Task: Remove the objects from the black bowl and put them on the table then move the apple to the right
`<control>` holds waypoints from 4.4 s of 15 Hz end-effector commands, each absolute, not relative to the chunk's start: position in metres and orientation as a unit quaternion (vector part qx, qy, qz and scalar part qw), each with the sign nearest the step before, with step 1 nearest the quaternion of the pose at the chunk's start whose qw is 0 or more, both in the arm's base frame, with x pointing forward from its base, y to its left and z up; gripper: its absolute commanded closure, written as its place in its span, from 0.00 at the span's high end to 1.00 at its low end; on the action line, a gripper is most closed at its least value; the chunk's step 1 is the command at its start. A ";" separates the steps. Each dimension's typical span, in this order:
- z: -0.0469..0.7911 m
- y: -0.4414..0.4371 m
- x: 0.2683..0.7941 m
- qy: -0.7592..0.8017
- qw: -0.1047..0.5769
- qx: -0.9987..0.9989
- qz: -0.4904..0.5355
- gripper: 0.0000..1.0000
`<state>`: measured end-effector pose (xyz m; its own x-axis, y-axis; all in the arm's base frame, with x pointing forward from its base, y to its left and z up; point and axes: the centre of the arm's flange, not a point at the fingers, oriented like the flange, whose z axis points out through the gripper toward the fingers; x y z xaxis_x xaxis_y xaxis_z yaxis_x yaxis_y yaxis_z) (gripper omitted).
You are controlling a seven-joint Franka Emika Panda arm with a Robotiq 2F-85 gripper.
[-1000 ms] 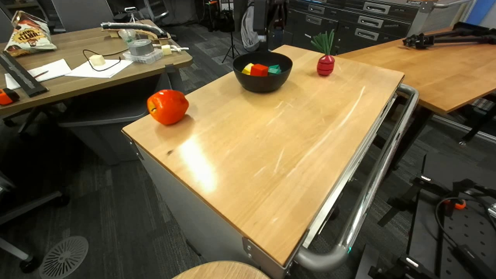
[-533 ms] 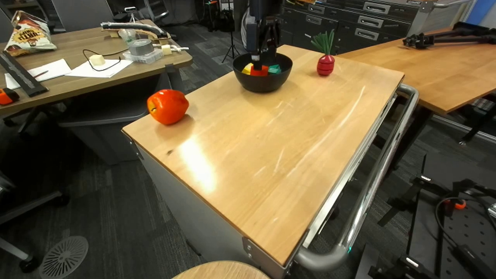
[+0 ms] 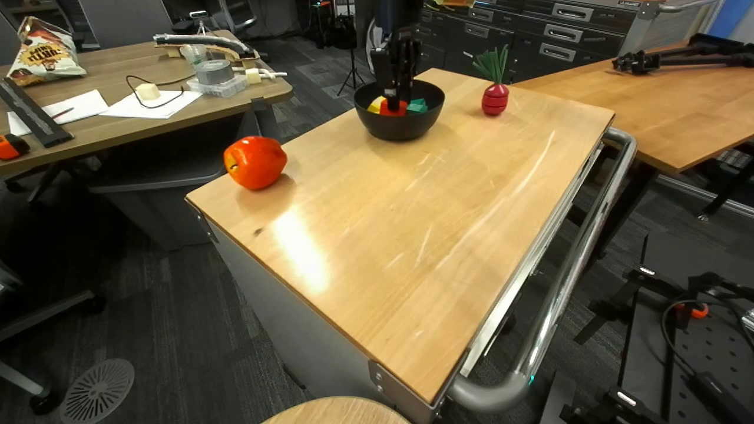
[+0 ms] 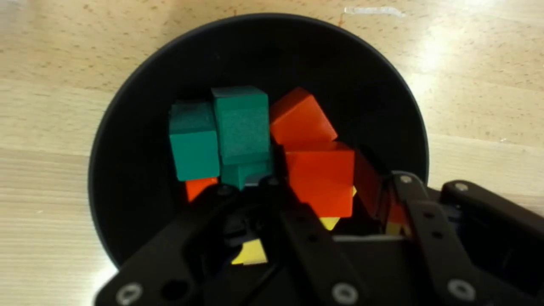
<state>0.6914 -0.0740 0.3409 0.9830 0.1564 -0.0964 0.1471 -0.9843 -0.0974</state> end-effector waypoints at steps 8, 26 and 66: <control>0.425 -0.060 0.655 -0.121 0.031 -0.989 0.077 0.17; 0.354 0.112 0.595 -0.230 0.011 -0.971 0.070 0.17; 0.444 -0.068 0.609 -0.077 -0.024 -0.994 -0.076 1.00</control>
